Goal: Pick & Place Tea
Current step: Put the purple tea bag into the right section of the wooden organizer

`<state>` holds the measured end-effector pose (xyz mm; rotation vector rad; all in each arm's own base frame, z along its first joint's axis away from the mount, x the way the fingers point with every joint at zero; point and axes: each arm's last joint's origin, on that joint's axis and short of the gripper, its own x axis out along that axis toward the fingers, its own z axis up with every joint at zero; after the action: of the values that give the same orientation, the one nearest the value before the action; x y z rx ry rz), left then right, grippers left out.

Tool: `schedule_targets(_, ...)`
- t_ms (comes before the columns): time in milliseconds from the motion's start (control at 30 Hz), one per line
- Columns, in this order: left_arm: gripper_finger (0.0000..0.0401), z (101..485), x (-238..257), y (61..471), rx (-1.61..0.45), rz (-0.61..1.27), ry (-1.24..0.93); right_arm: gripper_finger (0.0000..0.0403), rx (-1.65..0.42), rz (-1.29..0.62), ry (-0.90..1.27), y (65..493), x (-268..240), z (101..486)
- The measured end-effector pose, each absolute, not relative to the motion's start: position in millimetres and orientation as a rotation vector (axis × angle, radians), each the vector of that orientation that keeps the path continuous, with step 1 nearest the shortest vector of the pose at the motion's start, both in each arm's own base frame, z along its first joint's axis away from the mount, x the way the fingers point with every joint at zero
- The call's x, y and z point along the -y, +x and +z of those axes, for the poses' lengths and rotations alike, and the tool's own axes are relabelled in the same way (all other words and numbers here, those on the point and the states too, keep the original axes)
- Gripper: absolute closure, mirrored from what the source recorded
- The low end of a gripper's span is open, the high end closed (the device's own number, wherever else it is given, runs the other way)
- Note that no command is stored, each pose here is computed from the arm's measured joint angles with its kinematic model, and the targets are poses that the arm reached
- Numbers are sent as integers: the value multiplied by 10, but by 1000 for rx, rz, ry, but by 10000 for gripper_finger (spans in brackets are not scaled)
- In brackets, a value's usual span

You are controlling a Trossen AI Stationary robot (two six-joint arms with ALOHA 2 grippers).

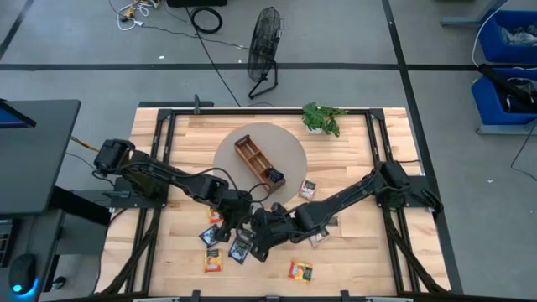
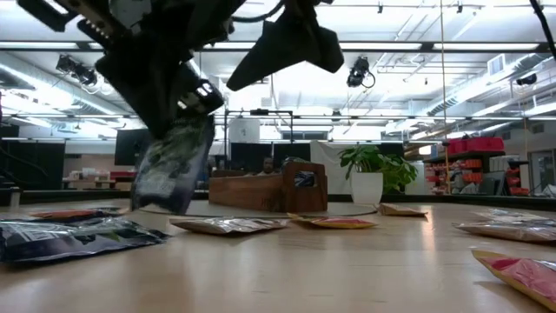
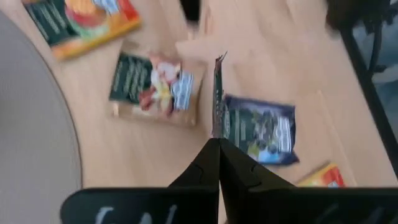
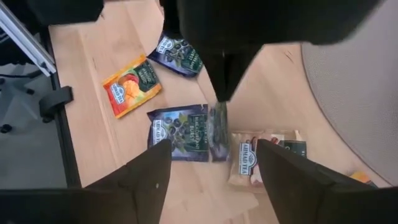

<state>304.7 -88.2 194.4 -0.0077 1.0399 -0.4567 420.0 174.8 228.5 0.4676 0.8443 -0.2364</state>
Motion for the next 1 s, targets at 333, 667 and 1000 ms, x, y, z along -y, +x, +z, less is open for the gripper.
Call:
schedule_targets(333,400,2263,863,2953,-912,-466,-9,179,-874,-248,485,4251,-1594,2262)
schedule_targets(667,400,2287,852,2941,-910,-449,-4,280,-912,-190,529,4293,-1507,2255)
schedule_targets(1000,361,2290,857,2939,-916,-465,-45,399,-903,-185,530,4299,-1518,2259)
